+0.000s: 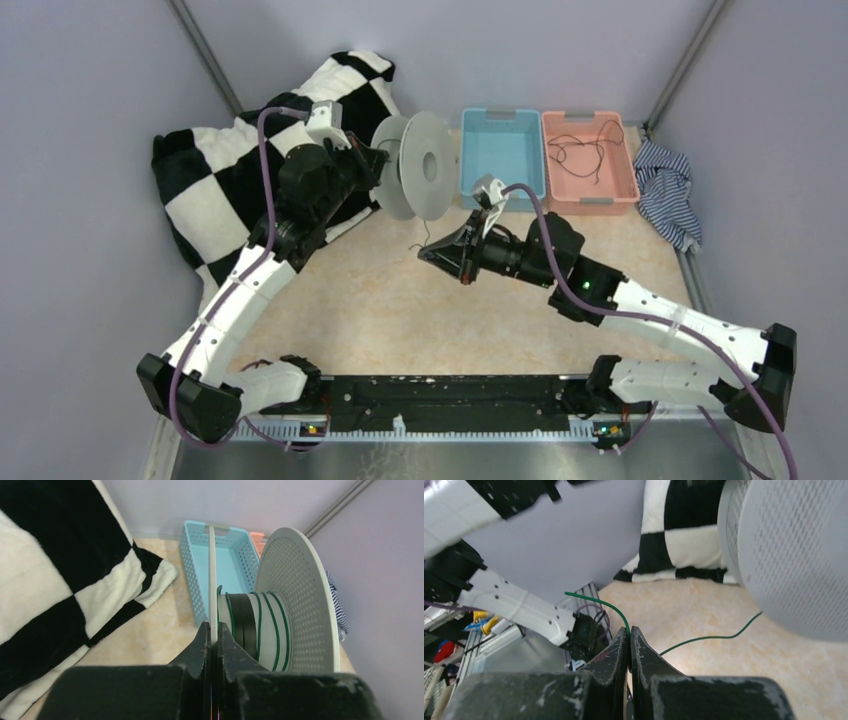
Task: Wrap the cables
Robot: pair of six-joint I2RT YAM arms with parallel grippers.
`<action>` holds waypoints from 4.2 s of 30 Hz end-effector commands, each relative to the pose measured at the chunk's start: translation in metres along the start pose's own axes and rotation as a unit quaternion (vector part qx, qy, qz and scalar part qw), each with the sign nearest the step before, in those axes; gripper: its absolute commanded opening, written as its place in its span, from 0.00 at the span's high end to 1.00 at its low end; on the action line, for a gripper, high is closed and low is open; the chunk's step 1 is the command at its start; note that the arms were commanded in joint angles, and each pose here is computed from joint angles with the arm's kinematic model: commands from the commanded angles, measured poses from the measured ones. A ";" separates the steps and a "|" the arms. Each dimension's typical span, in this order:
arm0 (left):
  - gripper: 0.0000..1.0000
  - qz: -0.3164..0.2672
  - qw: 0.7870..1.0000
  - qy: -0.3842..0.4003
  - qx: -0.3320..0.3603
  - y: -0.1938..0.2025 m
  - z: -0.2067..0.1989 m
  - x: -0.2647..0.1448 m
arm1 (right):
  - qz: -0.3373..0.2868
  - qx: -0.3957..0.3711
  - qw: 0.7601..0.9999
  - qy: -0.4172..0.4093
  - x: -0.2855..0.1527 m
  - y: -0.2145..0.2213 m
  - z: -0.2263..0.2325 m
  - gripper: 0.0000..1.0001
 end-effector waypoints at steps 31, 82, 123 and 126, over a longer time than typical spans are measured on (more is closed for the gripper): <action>1.00 -0.007 0.979 0.143 0.146 0.000 -0.032 -0.045 | -0.186 -0.049 0.980 0.056 0.073 -0.176 -0.038 1.00; 1.00 0.034 0.938 0.291 0.185 -0.015 -0.077 -0.059 | -0.162 0.023 0.971 0.175 -0.034 -0.090 -0.130 0.93; 1.00 0.039 0.920 0.339 0.194 -0.018 -0.088 -0.072 | -0.121 0.084 0.965 0.218 -0.041 -0.029 -0.165 0.79; 1.00 0.036 0.920 0.338 0.195 -0.019 -0.089 -0.073 | -0.113 0.096 0.966 0.212 -0.043 -0.019 -0.165 0.75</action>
Point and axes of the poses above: each gripper's point midway between its finger pads, its own x axis out along the fingers, its own z axis along the line the jaws close on, y = z × x, the point moved 3 cm from there along -x, back along the fingers, and after that the axes turned 8 degrees about x, right-handed, at the moved point
